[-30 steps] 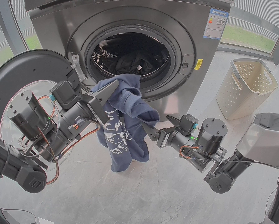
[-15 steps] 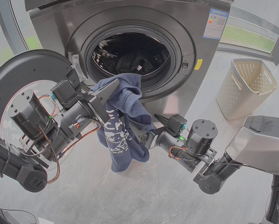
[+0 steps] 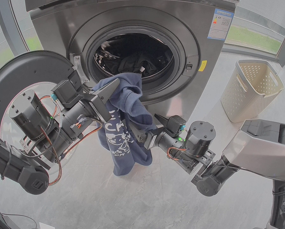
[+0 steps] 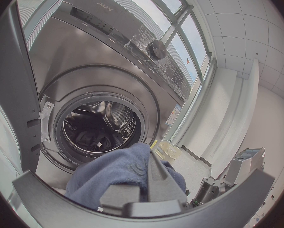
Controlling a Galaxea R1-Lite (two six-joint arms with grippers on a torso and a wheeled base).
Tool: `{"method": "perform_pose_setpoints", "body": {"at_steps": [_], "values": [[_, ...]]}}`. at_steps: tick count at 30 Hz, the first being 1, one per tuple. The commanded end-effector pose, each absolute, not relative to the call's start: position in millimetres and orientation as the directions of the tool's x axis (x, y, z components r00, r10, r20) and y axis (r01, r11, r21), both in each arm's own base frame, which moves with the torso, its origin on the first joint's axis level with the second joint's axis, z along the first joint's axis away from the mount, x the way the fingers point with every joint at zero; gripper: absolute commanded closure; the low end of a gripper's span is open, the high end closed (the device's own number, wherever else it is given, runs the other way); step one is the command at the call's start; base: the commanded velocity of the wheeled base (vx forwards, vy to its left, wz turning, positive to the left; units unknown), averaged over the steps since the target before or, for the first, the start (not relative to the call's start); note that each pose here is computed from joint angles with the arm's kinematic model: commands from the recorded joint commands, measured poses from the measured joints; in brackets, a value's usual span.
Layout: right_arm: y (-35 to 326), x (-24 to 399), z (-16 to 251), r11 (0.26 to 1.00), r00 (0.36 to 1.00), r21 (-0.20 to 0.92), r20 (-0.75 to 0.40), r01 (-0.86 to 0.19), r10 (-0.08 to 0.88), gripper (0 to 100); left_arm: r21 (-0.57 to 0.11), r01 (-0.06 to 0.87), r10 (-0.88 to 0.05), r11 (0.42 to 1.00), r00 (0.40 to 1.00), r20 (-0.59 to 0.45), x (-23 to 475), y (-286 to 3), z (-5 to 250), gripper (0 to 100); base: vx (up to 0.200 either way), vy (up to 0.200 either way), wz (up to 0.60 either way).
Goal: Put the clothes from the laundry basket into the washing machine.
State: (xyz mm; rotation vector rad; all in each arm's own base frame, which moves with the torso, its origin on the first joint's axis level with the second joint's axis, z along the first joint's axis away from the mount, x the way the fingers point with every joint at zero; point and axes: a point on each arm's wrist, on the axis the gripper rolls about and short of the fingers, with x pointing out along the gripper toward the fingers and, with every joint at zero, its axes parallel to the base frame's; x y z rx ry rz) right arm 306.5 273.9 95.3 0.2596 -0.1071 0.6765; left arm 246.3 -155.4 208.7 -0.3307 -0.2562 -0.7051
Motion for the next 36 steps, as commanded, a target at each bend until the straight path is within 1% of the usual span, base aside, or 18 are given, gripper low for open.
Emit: {"method": "perform_pose_setpoints", "body": {"at_steps": [1, 5, 7, 12, 15, 25, 29, 36], "values": [[263.1, 300.0, 108.3, 0.755, 0.781, 0.202, 0.193, -0.624, 0.594, 0, -0.211, 0.654, -0.572, 0.727, 0.746, 0.341, 251.6, -154.1, 208.5, 100, 0.000, 0.000, 0.00], [248.9, 287.4, 125.2, 0.757, 0.783, 0.201, 0.205, -0.621, 0.588, 0, -0.213, 0.653, -0.571, 0.727, 0.747, 0.341, 252.0, -153.8, 208.2, 100, 0.000, 0.000, 0.00], [238.1, 284.6, 131.0, 0.770, 0.793, 0.194, 0.204, -0.608, 0.575, 0, -0.213, 0.652, -0.571, 0.727, 0.747, 0.339, 252.1, -153.9, 208.1, 100, 0.000, 0.000, 0.00], [208.6, 291.3, 134.7, 0.818, 0.835, 0.181, 0.187, -0.546, 0.517, 0, -0.213, 0.652, -0.570, 0.728, 0.748, 0.341, 252.0, -153.8, 208.2, 100, 0.000, 0.000, 0.00], [200.9, 296.3, 133.9, 0.830, 0.846, 0.178, 0.183, -0.529, 0.501, 0, -0.213, 0.653, -0.571, 0.727, 0.747, 0.342, 251.5, -154.0, 208.7, 100, 0.000, 0.000, 0.00], [230.5, 299.7, 106.5, 0.804, 0.824, 0.181, 0.131, -0.567, 0.552, 0, -0.212, 0.655, -0.571, 0.726, 0.745, 0.345, 251.2, -153.9, 209.3, 100, 0.000, 0.000, 0.00], [233.7, 298.3, 103.3, 0.800, 0.820, 0.183, 0.125, -0.572, 0.558, 0, -0.211, 0.656, -0.570, 0.725, 0.743, 0.349, 251.0, -153.8, 209.7, 100, 0.000, 0.000, 0.00], [245.6, 292.7, 84.8, 0.786, 0.807, 0.188, 0.078, -0.588, 0.585, 0, -0.211, 0.658, -0.568, 0.723, 0.740, 0.359, 253.0, -154.9, 212.1, 100, 0.000, 0.000, 0.00]]}}
